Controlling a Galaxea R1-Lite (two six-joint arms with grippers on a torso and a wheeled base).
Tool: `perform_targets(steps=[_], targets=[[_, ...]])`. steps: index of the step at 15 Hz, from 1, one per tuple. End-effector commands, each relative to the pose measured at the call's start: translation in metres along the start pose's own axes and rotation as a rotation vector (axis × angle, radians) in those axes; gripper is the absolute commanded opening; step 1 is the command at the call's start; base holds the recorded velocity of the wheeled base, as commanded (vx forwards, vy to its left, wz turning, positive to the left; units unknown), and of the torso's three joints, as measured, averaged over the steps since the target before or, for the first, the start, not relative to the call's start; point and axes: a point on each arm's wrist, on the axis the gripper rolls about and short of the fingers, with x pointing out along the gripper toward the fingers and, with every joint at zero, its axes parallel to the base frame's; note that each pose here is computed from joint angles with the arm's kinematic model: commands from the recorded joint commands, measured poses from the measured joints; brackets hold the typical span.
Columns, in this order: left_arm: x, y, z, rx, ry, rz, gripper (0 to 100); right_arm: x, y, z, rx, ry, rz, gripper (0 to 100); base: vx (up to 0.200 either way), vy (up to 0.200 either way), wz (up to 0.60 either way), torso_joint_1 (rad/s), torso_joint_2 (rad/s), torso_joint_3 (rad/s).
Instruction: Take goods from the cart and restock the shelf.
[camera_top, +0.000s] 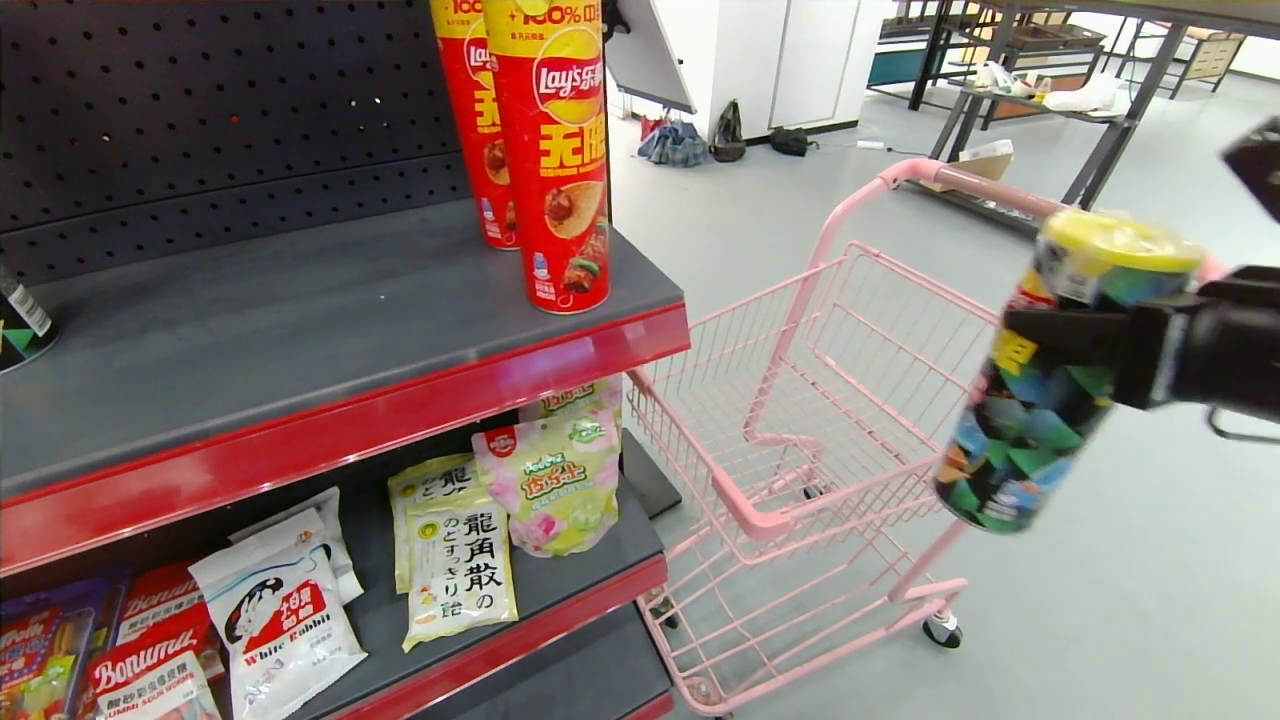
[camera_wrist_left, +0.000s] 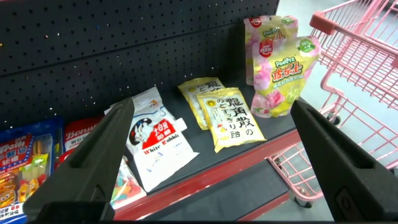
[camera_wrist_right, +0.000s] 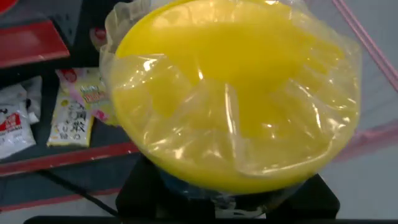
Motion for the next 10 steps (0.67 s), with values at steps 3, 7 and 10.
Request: perform_targets(steps=[3,7,10], targets=[[0.0,0.0,0.0,0.0,0.0,0.001,100,-0.122,-0.018,-0.069,-0.037,0.026,-0.249,0,0.0,0.0,0.0,0.0,0.0,0.0],[0.0,0.0,0.0,0.0,0.0,0.001,100,-0.126,-0.019,-0.078,-0.032,0.029,-0.285,0,0.0,0.0,0.0,0.0,0.0,0.0],[0.0,0.0,0.0,0.0,0.0,0.001,100,-0.125,-0.019,-0.079,-0.033,0.03,-0.275,0,0.0,0.0,0.0,0.047,-0.17,-0.124]])
